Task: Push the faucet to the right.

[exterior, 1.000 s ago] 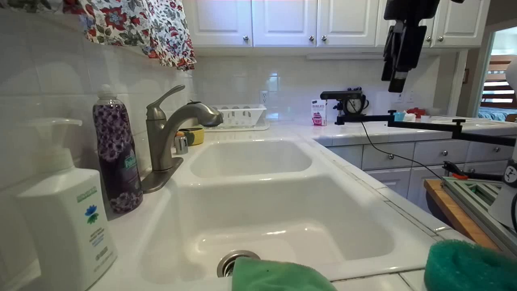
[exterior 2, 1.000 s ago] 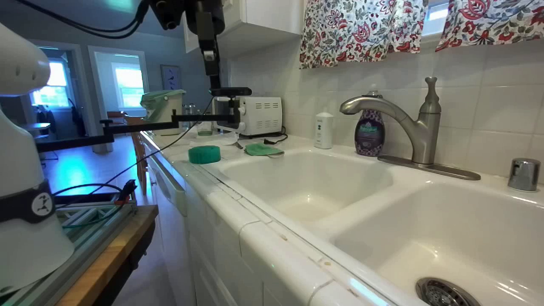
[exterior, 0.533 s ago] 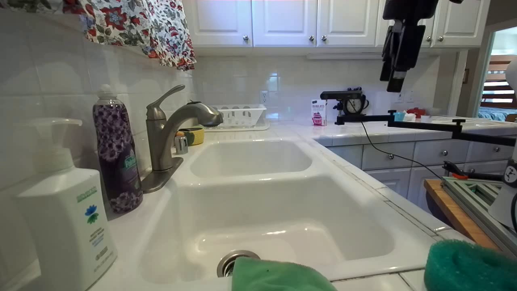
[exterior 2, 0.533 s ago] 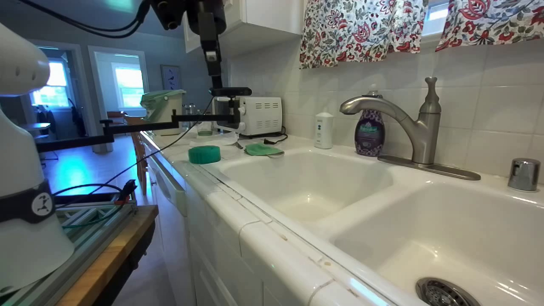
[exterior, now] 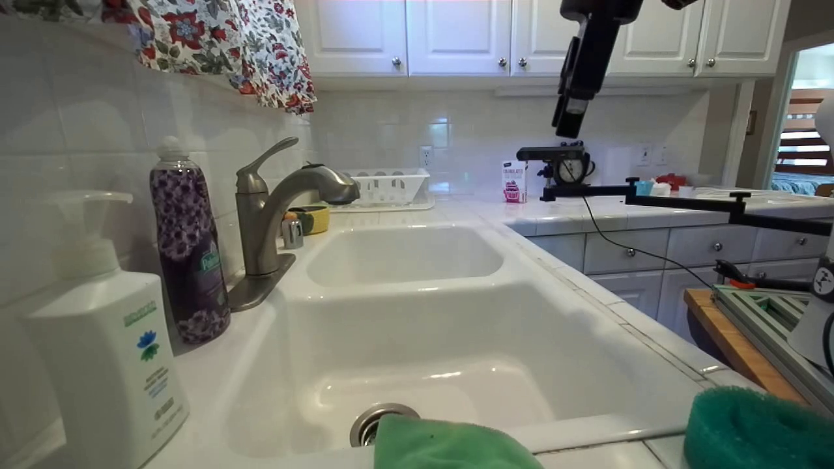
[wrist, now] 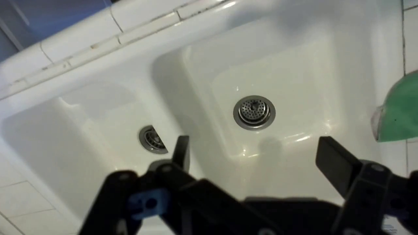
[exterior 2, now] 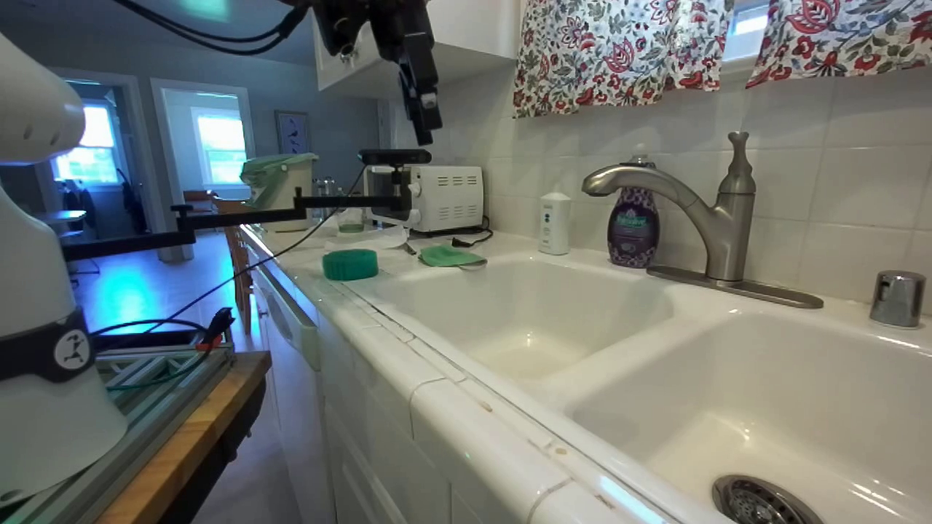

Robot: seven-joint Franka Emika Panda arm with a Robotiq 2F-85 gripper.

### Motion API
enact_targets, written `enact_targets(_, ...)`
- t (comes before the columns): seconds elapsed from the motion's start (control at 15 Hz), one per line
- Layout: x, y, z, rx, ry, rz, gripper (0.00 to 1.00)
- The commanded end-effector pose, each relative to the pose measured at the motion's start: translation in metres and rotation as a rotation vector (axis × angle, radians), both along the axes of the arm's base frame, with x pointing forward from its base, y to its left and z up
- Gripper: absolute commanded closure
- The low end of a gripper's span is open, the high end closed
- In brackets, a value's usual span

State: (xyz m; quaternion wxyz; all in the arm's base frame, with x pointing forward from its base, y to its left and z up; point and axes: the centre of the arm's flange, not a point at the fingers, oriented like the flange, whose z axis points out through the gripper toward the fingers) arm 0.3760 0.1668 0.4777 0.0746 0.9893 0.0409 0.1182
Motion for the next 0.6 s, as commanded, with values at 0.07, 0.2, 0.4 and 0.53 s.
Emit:
enact_targets(0.07,0.056,0.028,0.010,0.010,-0.008,0.051,0.00)
enact_targets(0.2,0.081,0.040,0.018,0.014,-0.024,0.072,0.00)
enact_targets(0.4,0.121,0.057,0.029,0.013,-0.062,0.112,0.00)
enact_targets(0.53,0.145,0.068,0.033,0.010,-0.082,0.140,0.00)
